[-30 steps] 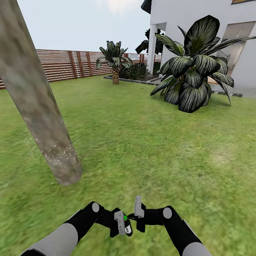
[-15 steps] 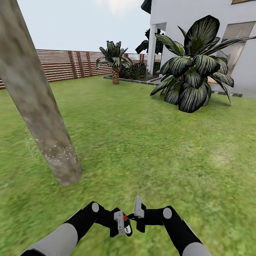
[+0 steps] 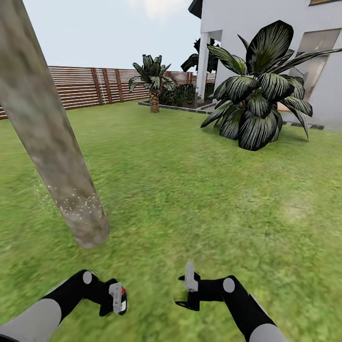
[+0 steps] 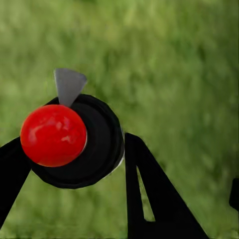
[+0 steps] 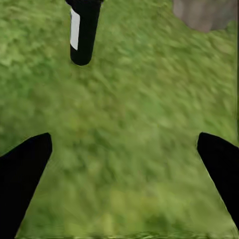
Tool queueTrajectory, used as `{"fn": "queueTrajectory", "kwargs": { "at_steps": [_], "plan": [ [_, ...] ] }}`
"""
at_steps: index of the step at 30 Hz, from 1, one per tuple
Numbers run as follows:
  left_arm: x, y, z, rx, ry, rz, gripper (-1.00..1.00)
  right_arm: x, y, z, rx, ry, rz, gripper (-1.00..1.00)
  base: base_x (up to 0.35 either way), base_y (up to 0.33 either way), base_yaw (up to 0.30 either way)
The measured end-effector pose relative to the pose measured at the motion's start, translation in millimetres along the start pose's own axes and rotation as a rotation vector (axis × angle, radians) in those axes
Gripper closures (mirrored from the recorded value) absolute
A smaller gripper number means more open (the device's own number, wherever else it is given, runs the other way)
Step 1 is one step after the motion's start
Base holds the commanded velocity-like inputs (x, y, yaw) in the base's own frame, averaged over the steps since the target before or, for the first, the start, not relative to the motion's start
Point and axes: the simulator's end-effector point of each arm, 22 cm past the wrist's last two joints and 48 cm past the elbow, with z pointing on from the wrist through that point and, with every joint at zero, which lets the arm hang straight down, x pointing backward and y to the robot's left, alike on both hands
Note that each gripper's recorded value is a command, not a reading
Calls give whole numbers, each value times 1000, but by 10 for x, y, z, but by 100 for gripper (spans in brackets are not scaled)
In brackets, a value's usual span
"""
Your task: In the garden, pick up the pesticide atomizer on the floor and spray pesticide onto both trees until each tree trunk is fully covered.
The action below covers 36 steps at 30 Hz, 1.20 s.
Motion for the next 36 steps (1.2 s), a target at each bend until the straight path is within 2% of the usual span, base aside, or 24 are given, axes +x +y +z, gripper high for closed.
{"fn": "queueTrajectory", "kwargs": {
  "at_steps": [1,2,3,4,5,6,7,8,9,10,11,13,14,15,16,18,20,21,24,25,28,32,36],
  "plan": [
    [130,54,-69,-17,14,-16,100,96,-50,-62,15,16,4,-100,0,0,0],
    [253,103,-128,-35,26,-33,100,251,-165,-160,61,37,18,-100,0,0,0],
    [370,150,-167,-61,34,-61,100,463,-303,-278,130,62,51,-100,0,0,0],
    [482,209,-183,-103,31,-110,100,732,-386,-395,195,91,108,-100,0,0,0],
    [603,315,-196,-180,14,-193,100,1059,-395,-507,255,123,191,-100,0,0,0],
    [680,399,-213,-240,-2,-257,100,1281,-386,-590,299,143,255,-100,0,0,0],
    [850,521,-242,-350,-22,-377,100,1670,-389,-761,408,176,380,-100,0,0,0],
    [989,551,-248,-419,-27,-460,100,1920,-407,-894,505,198,466,-100,0,0,0],
    [1080,552,-248,-464,-31,-517,100,2068,-425,-984,576,214,516,-100,0,0,0],
    [1228,537,-252,-540,-41,-613,100,2281,-473,-1139,697,250,572,-100,0,0,0],
    [1375,510,-272,-615,-57,-716,100,2451,-516,-1296,811,291,605,-100,0,0,0],
    [1613,478,-373,-768,-117,-879,100,2693,-521,-1573,1003,367,645,-100,0,0,0],
    [1689,451,-415,-818,-140,-922,100,2741,-508,-1650,1054,385,647,-100,0,0,0],
    [1839,376,-486,-896,-162,-982,100,2755,-505,-1719,1109,384,642,-100,0,0,0],
    [2093,191,-572,-995,-161,-1056,100,2720,-534,-1774,1157,359,628,-100,0,0,0],
    [2264,15,-608,-1047,-140,-1084,100,2703,-554,-1805,1177,347,620,-100,0,0,0],
    [2350,-86,-615,-1066,-124,-1098,100,2703,-548,-1812,1186,343,625,-100,0,0,0],
    [2417,-235,-570,-1058,-104,-1110,100,2803,-390,-1805,1205,346,710,-100,0,0,0],
    [2389,-302,-502,-1038,-100,-1108,100,2957,-241,-1927,1280,331,842,-100,-106,0,82],
    [2378,-351,-461,-1041,-99,-1124,100,2997,-87,-1847,1270,340,888,-100,-327,0,258],
    [2343,-405,-405,-1048,-107,-1160,100,3004,-51,-1830,1265,343,895,-100,-338,0,272],
    [2345,-419,-401,-1057,-106,-1175,100,3008,26,-1790,1255,349,899,-100,-342,0,270],
    [2350,-436,-410,-1097,-84,-1191,100,3014,91,-1775,1250,353,903,-100,-342,0,244]
  ]
}}
